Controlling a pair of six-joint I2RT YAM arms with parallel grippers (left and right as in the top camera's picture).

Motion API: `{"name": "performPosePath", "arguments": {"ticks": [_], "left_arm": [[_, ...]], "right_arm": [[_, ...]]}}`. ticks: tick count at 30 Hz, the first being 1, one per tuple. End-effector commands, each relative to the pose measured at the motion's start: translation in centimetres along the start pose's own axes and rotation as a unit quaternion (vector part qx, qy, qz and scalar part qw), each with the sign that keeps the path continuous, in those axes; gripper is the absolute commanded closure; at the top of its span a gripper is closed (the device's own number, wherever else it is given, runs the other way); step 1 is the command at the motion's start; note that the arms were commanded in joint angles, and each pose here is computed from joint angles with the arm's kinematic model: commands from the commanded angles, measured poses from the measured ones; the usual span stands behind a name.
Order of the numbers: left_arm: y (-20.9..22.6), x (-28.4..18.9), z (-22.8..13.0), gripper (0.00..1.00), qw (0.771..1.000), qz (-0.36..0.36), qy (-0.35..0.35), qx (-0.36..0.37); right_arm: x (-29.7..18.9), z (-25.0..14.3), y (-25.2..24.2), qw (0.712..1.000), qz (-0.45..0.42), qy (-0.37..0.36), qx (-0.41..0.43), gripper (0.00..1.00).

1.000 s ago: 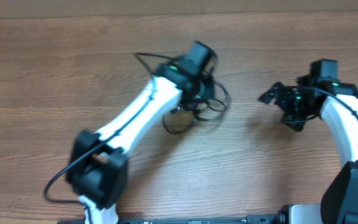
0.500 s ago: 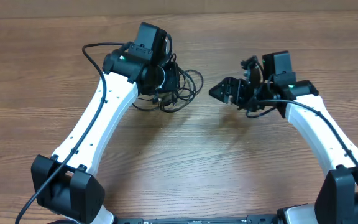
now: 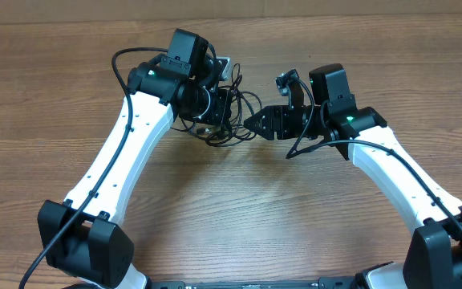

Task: Untangle cables

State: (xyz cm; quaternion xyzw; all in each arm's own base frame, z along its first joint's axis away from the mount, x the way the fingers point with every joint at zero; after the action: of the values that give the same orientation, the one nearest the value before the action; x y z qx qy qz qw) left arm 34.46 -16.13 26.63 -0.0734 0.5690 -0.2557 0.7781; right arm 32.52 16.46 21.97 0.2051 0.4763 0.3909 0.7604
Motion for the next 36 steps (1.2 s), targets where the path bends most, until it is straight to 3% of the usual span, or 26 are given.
{"name": "performPosePath", "arguments": {"ticks": [1,8,12,18,21,22,23,25,27,29,33,36], "left_arm": [[-0.4,-1.3,0.0,0.96,0.999,0.000,-0.016,0.031],[-0.5,-1.2,0.0,0.96,1.000,-0.004,-0.015,0.026],[-0.7,-1.2,0.0,0.96,0.999,-0.005,-0.014,0.028],[-0.6,-1.2,-0.2,0.96,1.000,-0.004,-0.010,0.026],[-0.7,-1.2,-0.2,0.96,1.000,-0.008,-0.009,0.026],[-0.7,-1.2,-0.2,0.96,1.000,-0.009,-0.009,0.024],[-0.7,-1.2,-0.2,0.96,1.000,-0.009,-0.009,0.024],[-0.6,-1.2,-0.3,0.96,1.000,0.000,-0.008,0.019],[0.3,-1.3,-0.5,0.96,0.999,0.038,-0.003,-0.009],[2.0,-1.6,-1.1,0.96,0.991,0.123,0.005,-0.052],[6.4,-3.7,-2.6,0.96,0.939,0.313,0.013,-0.139],[8.8,-5.1,-3.1,0.96,0.912,0.368,0.010,-0.183]], "right_arm": [[-0.2,0.6,0.8,0.999,0.023,-0.008,0.029,0.41],[0.2,0.9,1.2,0.996,0.024,-0.017,0.081,0.51],[1.5,0.8,0.6,0.990,-0.026,-0.030,0.135,0.54],[4.1,0.8,0.8,0.989,-0.004,-0.021,0.147,0.57],[5.0,0.8,0.4,0.985,-0.001,-0.020,0.169,0.69],[5.3,0.8,0.2,0.985,-0.001,-0.020,0.170,0.77],[5.4,0.9,0.1,0.986,0.000,-0.020,0.168,0.92],[5.2,1.0,0.2,0.988,0.004,-0.021,0.155,0.96],[4.2,1.4,0.4,0.992,0.018,-0.026,0.123,0.96],[2.0,1.9,-0.3,0.991,0.008,-0.040,0.127,0.96],[-4.4,2.9,-1.9,0.988,-0.004,-0.089,0.128,0.96],[-9.0,3.5,-2.2,0.987,0.021,-0.129,0.096,0.96]]}}
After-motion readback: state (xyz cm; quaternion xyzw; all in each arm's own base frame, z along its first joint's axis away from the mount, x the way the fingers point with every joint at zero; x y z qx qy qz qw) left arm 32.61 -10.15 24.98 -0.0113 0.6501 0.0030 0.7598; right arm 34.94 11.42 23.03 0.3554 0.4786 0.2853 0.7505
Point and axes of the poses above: each gripper's point midway between its finger pads, its own x axis out along the fingers, its own y axis along the line the jaws close on, z = x × y, the point moved 9 cm from there along -x, back along the fingers, and after that the axes turned 1 degree about -x, right-handed, at the moved point
